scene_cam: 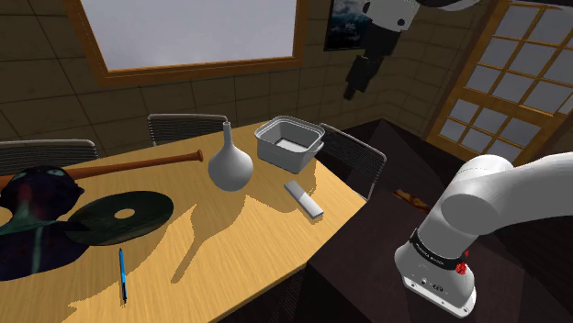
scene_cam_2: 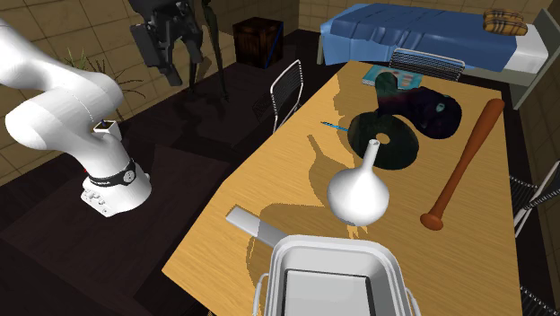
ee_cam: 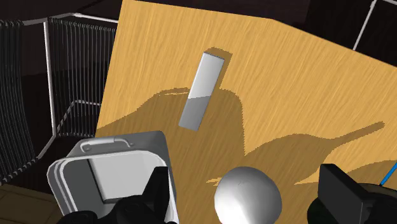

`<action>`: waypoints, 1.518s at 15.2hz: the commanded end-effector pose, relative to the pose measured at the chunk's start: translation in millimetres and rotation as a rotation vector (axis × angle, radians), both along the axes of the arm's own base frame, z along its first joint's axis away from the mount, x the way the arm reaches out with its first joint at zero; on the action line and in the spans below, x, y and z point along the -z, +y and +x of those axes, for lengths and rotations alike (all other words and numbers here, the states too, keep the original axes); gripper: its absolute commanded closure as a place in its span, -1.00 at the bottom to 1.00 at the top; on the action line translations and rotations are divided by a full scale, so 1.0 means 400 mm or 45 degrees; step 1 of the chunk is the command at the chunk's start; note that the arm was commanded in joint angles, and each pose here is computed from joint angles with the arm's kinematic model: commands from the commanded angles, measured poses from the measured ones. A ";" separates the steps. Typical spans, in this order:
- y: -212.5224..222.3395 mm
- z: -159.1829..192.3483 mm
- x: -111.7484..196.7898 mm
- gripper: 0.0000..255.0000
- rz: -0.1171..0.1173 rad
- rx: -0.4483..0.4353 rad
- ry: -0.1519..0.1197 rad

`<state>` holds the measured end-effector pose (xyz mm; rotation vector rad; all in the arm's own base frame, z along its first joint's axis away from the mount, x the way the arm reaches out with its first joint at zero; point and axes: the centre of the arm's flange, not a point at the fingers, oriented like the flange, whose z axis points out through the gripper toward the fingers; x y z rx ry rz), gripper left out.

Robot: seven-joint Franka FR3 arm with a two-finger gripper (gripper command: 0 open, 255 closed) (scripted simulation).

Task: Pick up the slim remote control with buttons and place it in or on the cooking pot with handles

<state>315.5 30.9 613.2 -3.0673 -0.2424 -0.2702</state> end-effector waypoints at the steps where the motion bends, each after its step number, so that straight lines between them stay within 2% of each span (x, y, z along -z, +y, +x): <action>1: 0.000 0.000 0.000 -1.00 0.000 0.000 0.000; 23: 0.036 0.243 0.690 -1.00 -0.056 0.148 0.135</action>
